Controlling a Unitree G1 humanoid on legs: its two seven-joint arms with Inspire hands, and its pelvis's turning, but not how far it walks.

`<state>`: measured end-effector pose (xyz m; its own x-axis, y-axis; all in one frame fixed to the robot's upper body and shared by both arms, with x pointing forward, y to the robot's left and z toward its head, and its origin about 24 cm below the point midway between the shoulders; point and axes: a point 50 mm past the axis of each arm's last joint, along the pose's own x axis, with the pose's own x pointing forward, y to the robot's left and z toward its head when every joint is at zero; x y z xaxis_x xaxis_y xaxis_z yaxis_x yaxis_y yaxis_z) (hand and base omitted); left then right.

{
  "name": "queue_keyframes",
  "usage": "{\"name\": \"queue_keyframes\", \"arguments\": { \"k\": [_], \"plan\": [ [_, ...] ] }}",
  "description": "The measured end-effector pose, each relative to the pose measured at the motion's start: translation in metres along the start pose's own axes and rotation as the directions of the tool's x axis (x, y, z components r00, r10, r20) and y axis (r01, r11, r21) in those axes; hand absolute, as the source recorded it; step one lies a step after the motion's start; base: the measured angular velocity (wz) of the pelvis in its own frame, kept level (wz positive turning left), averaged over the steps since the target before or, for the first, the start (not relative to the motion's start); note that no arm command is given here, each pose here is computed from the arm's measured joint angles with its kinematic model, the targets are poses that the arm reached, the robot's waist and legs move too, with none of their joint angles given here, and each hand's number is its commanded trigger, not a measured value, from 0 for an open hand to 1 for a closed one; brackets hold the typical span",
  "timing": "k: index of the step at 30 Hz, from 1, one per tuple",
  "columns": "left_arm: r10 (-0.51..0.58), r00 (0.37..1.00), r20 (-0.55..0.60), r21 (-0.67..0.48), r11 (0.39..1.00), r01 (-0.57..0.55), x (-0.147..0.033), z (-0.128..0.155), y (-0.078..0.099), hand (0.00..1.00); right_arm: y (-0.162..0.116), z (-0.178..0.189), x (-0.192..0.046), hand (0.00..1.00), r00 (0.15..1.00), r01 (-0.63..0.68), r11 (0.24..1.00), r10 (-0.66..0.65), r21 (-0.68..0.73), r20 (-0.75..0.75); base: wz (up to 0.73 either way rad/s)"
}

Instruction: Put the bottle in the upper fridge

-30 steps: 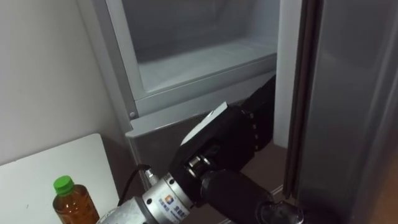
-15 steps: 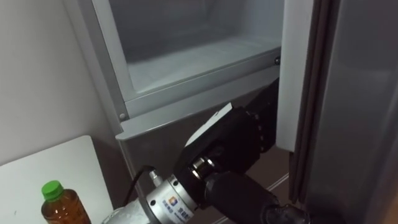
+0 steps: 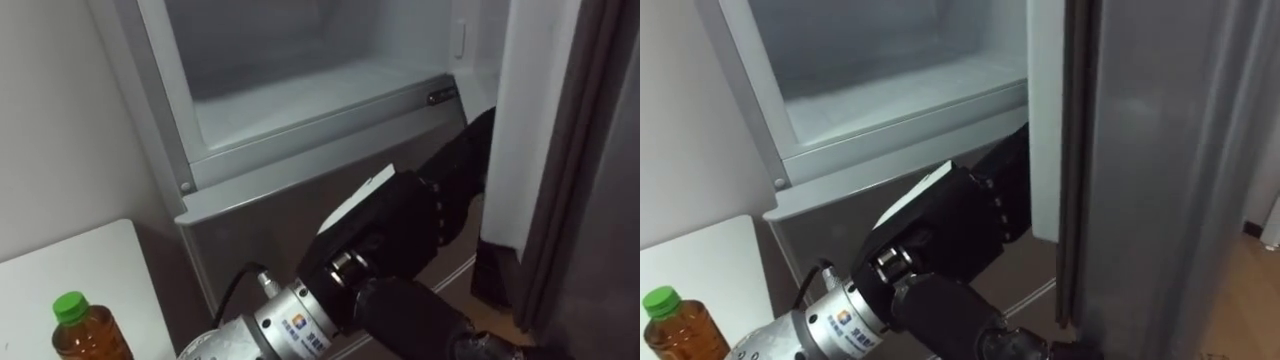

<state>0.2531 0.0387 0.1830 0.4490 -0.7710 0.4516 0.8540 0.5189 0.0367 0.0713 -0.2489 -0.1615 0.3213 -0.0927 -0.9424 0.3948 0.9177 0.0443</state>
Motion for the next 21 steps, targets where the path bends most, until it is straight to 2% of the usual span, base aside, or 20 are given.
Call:
{"name": "queue_keyframes", "arguments": {
  "k": [7,21],
  "plan": [
    [-0.025,1.0,-0.009,0.002,1.0,0.025,0.012,-0.001,0.001,0.0,-0.001,0.001,0.0,0.0,1.0,0.009,1.0,-0.009,-0.028,-0.003,-0.14],
    [-0.066,0.998,-0.011,0.013,0.998,0.066,0.019,0.0,-0.004,0.0,-0.014,-0.001,-0.003,0.0,0.998,0.056,0.998,-0.056,-0.036,-0.008,-0.06]
  ]
}}
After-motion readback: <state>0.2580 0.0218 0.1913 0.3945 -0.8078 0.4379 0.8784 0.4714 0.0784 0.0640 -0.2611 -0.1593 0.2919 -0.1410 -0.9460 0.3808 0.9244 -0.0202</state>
